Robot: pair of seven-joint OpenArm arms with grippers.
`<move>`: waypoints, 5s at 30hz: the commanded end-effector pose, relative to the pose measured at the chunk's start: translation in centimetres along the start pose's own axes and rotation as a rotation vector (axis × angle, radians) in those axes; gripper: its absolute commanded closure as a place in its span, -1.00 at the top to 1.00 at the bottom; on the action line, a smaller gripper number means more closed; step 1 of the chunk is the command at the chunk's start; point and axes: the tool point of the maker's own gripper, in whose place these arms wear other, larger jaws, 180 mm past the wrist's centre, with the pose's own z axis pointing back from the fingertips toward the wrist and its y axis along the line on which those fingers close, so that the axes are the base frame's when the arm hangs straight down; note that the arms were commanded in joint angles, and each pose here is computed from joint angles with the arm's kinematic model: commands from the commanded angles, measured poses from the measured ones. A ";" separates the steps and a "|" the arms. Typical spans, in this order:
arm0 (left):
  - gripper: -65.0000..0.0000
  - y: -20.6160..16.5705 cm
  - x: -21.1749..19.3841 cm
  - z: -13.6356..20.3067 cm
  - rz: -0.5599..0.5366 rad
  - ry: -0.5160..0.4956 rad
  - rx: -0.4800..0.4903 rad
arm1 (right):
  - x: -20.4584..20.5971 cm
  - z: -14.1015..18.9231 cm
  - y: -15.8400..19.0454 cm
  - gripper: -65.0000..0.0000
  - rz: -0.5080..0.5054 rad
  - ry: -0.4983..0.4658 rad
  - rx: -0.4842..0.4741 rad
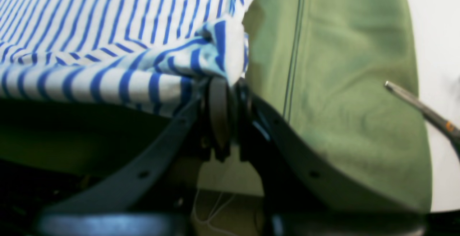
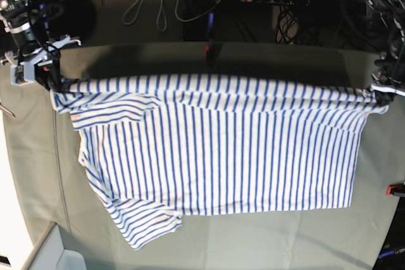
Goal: Layout the t-shirt on the table in an organized manner, then fold the t-shirt properly
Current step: 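Lift the shirt with both grippers and lay it back down smoothed, then release the shirt and move both grippers to the hem edge, then grasp the hem with both grippers and fold it toward the collar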
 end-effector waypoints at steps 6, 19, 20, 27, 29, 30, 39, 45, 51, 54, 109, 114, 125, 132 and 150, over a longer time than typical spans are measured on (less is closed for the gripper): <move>-1.00 0.6 -1.2 0.5 0.011 0.013 0.012 | -1.5 0.7 -0.6 -1.00 -0.022 0.021 -0.010; -1.00 1.9 -5.5 0.2 0.062 0.121 0.035 | -4.7 1.5 -0.2 -1.00 -0.056 0.103 0.003; -1.00 2.0 -5.8 0.2 0.064 0.128 0.037 | -5.2 1.6 -0.2 -1.00 -0.062 0.115 0.003; -0.95 2.6 -6.7 0.4 0.069 0.151 0.046 | -7.9 2.1 -0.4 -0.54 -0.104 0.177 -0.003; -0.80 2.5 -6.6 0.5 0.064 0.148 0.047 | -7.8 2.1 -0.5 -0.33 -0.101 0.174 -0.006; -0.68 2.4 -6.6 0.5 0.062 0.149 0.045 | -7.7 2.2 -0.5 -0.23 -0.101 0.172 -0.007; 0.09 2.1 -4.3 2.0 0.003 0.090 0.041 | -4.0 4.6 -8.9 0.02 -0.144 0.029 -0.301; 0.24 1.7 0.0 2.8 -0.020 -0.037 0.046 | -0.5 2.3 -9.7 0.02 -0.119 -0.060 -0.294; 0.24 -1.3 7.2 -0.6 0.030 -0.187 -0.028 | 4.9 -4.7 -6.5 0.02 -0.026 -0.140 -0.135; 0.24 -2.6 9.3 -3.9 0.081 -0.189 -0.075 | 6.9 -9.3 -5.4 0.02 0.027 -0.125 -0.103; -0.89 -6.6 2.2 -18.5 0.024 -0.008 -0.110 | 1.7 -23.3 -2.4 -1.00 -0.205 0.088 0.078; -1.00 -7.1 3.2 -18.6 0.026 -0.020 -0.120 | 1.8 -22.5 -3.7 -1.00 -0.266 0.024 0.035; -1.00 -9.1 6.4 -15.7 -0.070 -0.173 -0.201 | 3.8 -16.7 -5.3 -1.00 -0.208 -0.183 -0.034; -1.00 -5.3 7.0 -11.6 -0.017 -0.286 -0.151 | 2.3 -12.8 -6.0 -1.00 -0.187 -0.206 -0.074; -0.95 -2.5 -0.7 -8.1 -0.025 -0.187 -0.113 | -2.5 -8.0 -4.5 -1.00 -0.184 -0.131 -0.050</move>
